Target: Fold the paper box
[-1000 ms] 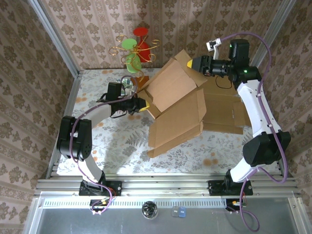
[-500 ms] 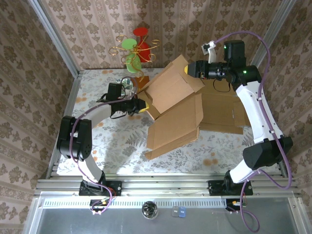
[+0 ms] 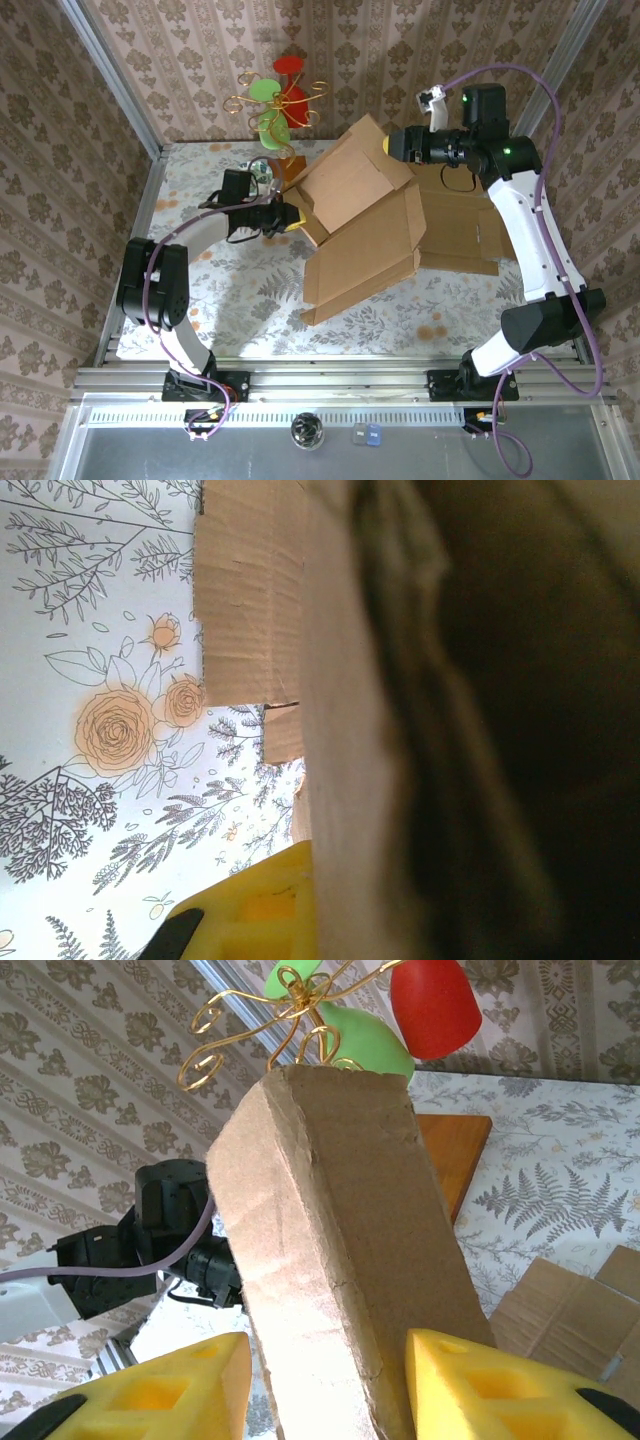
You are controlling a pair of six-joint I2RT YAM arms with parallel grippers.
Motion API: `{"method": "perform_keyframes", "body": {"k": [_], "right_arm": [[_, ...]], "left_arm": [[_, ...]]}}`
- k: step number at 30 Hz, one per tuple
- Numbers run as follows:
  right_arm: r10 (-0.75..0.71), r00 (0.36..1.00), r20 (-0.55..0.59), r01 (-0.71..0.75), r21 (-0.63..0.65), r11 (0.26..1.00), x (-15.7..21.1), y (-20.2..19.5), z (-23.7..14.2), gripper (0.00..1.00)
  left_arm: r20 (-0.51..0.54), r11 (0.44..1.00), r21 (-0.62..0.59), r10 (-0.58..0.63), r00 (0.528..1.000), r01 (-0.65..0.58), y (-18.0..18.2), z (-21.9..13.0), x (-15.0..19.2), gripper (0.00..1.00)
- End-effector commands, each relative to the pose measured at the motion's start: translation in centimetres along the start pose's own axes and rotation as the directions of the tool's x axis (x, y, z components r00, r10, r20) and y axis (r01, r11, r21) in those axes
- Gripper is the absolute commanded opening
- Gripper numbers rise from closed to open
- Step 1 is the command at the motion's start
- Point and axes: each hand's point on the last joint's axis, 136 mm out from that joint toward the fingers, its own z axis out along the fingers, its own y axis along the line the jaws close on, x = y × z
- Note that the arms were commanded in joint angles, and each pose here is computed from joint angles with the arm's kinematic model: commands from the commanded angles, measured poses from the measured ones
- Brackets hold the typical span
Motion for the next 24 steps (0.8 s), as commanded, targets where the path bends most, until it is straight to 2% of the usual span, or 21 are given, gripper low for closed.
{"method": "perform_keyframes", "body": {"k": [1, 12, 24], "right_arm": [[-0.033, 0.999, -0.011, 0.033, 0.043, 0.999, 0.0, -0.2, 0.1, 0.47], [-0.138, 0.988, -0.070, 0.151, 0.252, 0.956, 0.1, -2.7, 1.2, 0.49], [-0.245, 0.955, -0.170, 0.295, 0.420, 0.858, 1.0, -3.6, 2.4, 0.43]], "left_arm": [[-0.001, 0.999, 0.020, 0.046, 0.999, -0.046, -1.4, -0.2, -0.5, 0.00], [0.000, 0.998, 0.019, 0.052, 0.999, -0.052, -1.5, -0.3, -0.4, 0.00], [0.000, 0.998, 0.014, 0.058, 0.998, -0.058, -1.8, -0.4, -0.5, 0.00]]}}
